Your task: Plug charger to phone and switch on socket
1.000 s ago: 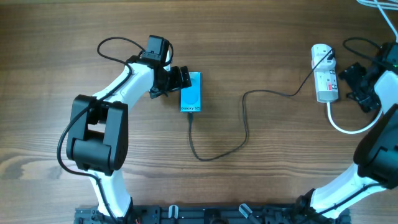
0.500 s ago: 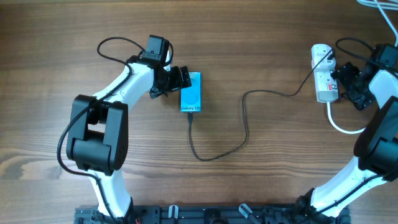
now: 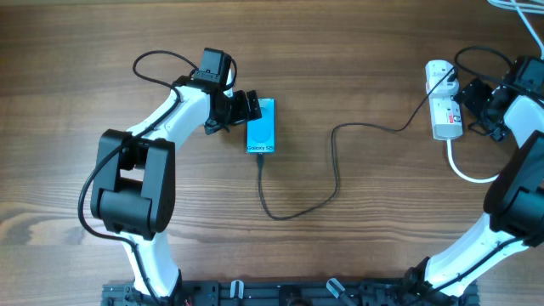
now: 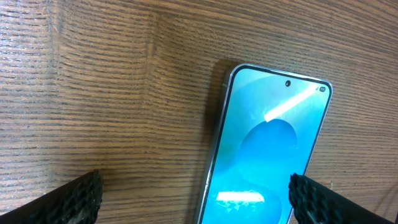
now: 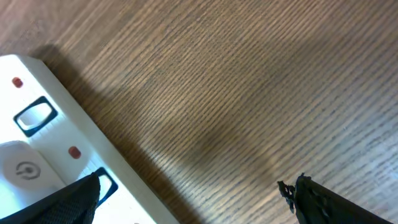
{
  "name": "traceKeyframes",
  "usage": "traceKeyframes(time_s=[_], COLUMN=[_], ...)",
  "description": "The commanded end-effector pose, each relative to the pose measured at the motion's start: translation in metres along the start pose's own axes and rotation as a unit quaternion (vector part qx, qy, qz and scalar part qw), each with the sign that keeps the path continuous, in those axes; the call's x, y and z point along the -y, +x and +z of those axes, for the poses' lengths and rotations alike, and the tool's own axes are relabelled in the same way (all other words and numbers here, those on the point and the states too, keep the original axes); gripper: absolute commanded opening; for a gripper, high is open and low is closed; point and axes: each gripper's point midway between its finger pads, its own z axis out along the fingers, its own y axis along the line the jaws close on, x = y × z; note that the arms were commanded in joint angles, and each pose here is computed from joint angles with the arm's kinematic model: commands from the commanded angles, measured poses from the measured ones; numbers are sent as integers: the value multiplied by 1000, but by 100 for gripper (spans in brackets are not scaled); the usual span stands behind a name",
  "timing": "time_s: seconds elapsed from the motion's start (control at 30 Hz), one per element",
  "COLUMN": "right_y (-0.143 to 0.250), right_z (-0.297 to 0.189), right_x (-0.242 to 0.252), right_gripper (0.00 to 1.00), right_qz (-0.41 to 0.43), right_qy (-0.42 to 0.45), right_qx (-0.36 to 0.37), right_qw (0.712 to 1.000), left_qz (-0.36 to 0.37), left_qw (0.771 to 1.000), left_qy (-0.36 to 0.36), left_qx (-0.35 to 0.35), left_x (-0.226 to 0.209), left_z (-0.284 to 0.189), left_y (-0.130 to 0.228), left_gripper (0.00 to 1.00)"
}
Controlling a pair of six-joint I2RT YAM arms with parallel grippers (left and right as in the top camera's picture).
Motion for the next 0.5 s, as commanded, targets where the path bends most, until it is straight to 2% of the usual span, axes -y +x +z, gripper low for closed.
traceKeyframes(time_s=[0.0, 0.47], right_y=[19, 35], right_z=[22, 32], right_x=[-4, -13], right_gripper=[100, 100], right_qz=[-13, -14], right_qy=[-12, -40], right_qx=[-31, -65], right_qw=[999, 997], left_qz=[0, 0], left_qw=[1000, 1000], left_qy=[-6, -6], left_qx=[-1, 0], left_x=[-3, -3], left_z=[2, 2], left_y=[0, 0], left_gripper=[100, 100])
